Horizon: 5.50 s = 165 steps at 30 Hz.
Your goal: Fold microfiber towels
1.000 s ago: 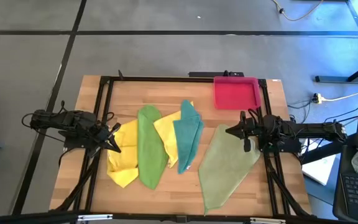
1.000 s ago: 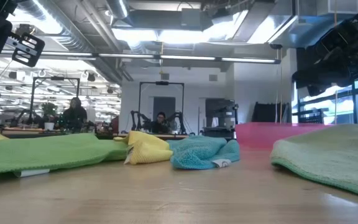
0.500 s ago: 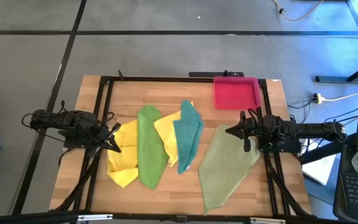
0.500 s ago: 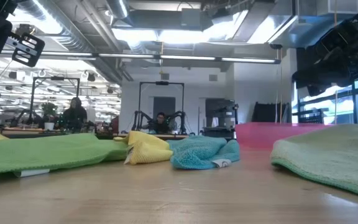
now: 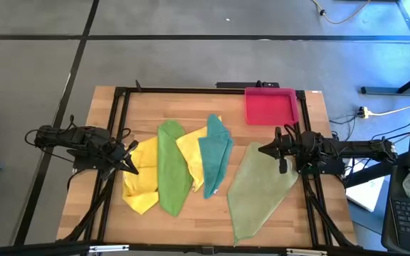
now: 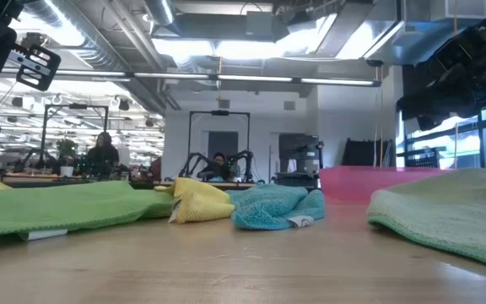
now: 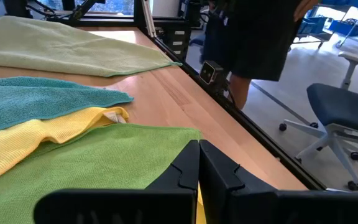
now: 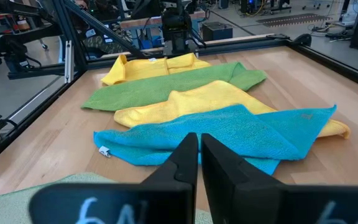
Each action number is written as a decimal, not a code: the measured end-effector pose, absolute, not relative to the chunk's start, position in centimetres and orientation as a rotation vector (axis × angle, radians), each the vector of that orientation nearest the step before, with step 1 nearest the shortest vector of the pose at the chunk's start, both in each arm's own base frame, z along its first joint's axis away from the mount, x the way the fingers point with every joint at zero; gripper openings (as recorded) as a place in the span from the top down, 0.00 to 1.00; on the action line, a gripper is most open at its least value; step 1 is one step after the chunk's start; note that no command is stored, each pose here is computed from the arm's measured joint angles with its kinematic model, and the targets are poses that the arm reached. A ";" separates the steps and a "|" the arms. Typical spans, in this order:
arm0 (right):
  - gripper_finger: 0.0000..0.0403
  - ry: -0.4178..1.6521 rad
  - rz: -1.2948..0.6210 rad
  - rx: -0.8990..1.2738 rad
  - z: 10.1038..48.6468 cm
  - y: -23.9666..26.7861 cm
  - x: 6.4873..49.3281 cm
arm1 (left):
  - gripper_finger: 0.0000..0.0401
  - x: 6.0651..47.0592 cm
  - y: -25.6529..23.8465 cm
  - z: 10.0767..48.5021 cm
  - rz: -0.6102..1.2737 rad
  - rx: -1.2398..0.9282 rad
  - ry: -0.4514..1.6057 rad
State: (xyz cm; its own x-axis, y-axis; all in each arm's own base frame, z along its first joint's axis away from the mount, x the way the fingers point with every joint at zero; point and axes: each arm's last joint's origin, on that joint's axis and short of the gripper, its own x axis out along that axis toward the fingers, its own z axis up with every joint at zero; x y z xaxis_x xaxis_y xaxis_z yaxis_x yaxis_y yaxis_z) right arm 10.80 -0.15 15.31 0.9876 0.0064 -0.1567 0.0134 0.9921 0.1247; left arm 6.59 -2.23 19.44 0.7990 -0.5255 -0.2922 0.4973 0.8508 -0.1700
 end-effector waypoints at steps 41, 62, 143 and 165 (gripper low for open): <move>0.94 -0.659 -0.047 0.680 31.3 -0.9 9.3 | 1.00 7.2 -1.3 20.4 -0.234 0.128 0.208; 0.94 0.058 -0.117 0.441 45.2 -0.7 20.3 | 1.00 3.0 0.3 30.6 0.083 -0.235 -0.997; 0.59 1.346 0.239 0.087 13.3 25.1 22.6 | 1.00 30.5 -9.1 42.9 -0.086 -0.208 0.325; 0.99 1.161 0.097 0.175 21.3 17.3 25.6 | 1.00 29.1 -9.3 41.7 -0.019 -0.117 0.482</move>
